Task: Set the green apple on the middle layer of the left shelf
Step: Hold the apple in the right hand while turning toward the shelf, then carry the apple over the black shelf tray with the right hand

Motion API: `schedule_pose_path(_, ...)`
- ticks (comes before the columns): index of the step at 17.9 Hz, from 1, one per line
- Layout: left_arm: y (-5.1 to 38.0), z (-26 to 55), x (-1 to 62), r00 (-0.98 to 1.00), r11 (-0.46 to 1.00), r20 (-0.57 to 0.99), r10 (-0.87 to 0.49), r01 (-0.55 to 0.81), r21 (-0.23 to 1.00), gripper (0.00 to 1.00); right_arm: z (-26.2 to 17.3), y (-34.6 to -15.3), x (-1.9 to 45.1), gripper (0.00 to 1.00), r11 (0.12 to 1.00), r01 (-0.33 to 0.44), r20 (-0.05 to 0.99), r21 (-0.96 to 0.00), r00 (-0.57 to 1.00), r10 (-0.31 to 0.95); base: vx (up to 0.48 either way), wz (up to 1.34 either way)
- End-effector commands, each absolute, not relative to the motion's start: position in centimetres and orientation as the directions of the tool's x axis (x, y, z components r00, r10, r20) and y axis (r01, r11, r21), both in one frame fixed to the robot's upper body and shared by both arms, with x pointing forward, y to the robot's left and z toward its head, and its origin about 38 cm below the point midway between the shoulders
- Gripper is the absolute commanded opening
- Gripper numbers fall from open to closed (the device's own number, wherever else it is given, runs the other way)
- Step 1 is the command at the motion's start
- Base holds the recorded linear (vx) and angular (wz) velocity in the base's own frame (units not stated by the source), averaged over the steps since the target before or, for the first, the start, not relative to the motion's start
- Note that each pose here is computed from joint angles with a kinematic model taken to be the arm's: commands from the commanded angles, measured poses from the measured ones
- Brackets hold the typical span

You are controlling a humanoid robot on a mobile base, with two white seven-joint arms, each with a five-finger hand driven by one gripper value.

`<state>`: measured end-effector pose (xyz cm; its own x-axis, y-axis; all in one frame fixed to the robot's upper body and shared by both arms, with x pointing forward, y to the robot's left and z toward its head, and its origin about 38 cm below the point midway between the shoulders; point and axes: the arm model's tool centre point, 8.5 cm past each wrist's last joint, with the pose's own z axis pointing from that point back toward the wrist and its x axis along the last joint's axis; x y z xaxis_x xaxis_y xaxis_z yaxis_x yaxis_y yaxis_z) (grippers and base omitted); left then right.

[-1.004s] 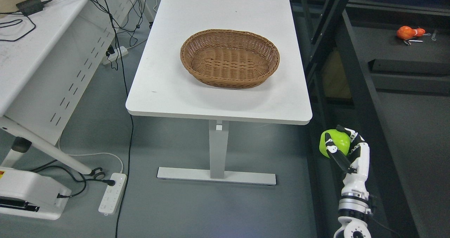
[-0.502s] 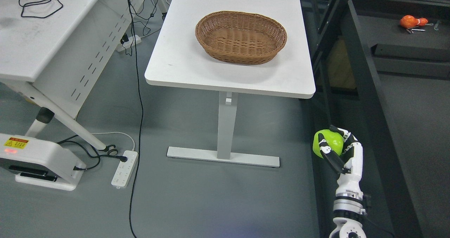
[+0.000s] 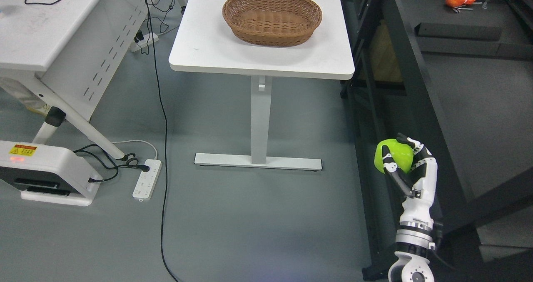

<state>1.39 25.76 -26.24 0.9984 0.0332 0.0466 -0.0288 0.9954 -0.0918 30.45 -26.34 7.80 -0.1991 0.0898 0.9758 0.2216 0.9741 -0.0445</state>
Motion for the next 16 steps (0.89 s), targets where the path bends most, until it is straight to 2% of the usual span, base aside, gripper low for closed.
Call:
schedule_pose_path(1,26.88,-26.1,2.79,0.997,0.997,0.069,0.032,-0.026,-0.076,1.0,8.46,-26.56,30.63,0.01,0.976,0.214,0.968,-0.036,-0.236,0.087,-0.257,-0.1)
schedule_pose_path(11,26.88,-26.1,2.79,0.997,0.997,0.069,0.032,-0.026,-0.076,1.0,8.08,-26.66,30.38,0.01,0.976,0.213,0.972,-0.043,-0.216,0.091,-0.237,-0.15)
schedule_pose_path(16,26.88,-26.1,2.79,0.997,0.997,0.069,0.03,-0.025,-0.076,1.0,8.04,-26.75,30.34,0.01,0.976,0.215,0.973,-0.046,-0.213,0.093,-0.194,-0.54)
